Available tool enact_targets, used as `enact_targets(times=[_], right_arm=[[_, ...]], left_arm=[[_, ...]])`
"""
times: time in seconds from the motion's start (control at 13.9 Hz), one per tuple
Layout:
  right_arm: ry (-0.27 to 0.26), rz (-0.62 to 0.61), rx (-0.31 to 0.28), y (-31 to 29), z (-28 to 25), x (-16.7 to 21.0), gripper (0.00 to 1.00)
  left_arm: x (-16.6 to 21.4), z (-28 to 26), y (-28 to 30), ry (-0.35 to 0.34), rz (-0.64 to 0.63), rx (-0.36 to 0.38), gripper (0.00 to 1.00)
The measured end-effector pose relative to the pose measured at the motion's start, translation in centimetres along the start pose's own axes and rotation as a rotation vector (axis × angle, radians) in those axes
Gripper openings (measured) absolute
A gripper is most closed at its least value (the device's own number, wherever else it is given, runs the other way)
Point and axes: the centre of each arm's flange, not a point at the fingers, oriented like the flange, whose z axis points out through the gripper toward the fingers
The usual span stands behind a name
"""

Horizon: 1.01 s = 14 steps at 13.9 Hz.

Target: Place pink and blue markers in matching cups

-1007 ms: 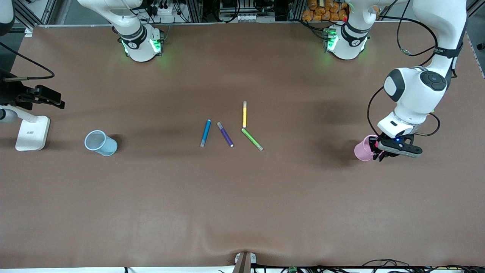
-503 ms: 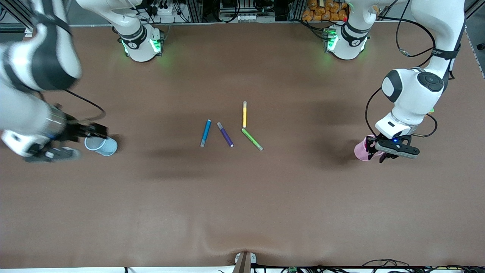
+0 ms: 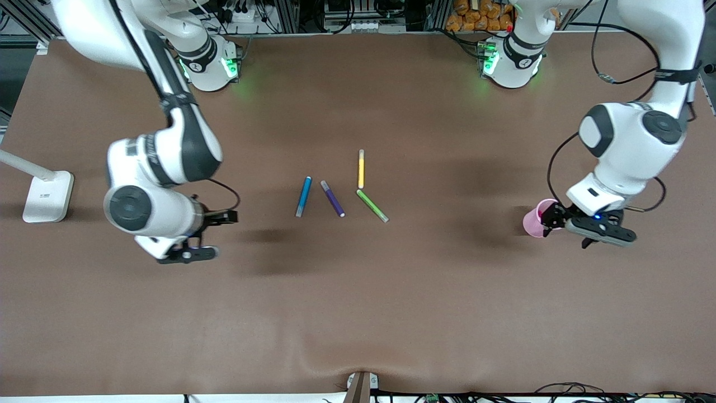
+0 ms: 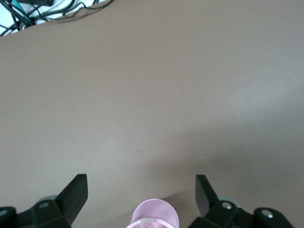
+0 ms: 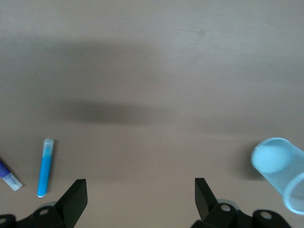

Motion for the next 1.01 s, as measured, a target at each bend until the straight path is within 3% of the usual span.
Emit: enact_targets(times=[0.29,0.65,1.01], right_arm=[[0.020,-0.062,-0.012,-6.5,3.5,0.1,1.00],[0.059,0.002,0.011,-11.3,10.9,-1.5,1.00],[0.154,0.008,0.023,-17.1,16.1,-5.2,1.00]], left_arm=[[3.8,-2.9,-0.3,-0.053,-0.048,-0.032,1.00],[7.5,-6.4,1.4,-0.139,-0.114,-0.074,1.00],[8.1,-11.1,1.7,-0.274,-0.203,-0.098,1.00]])
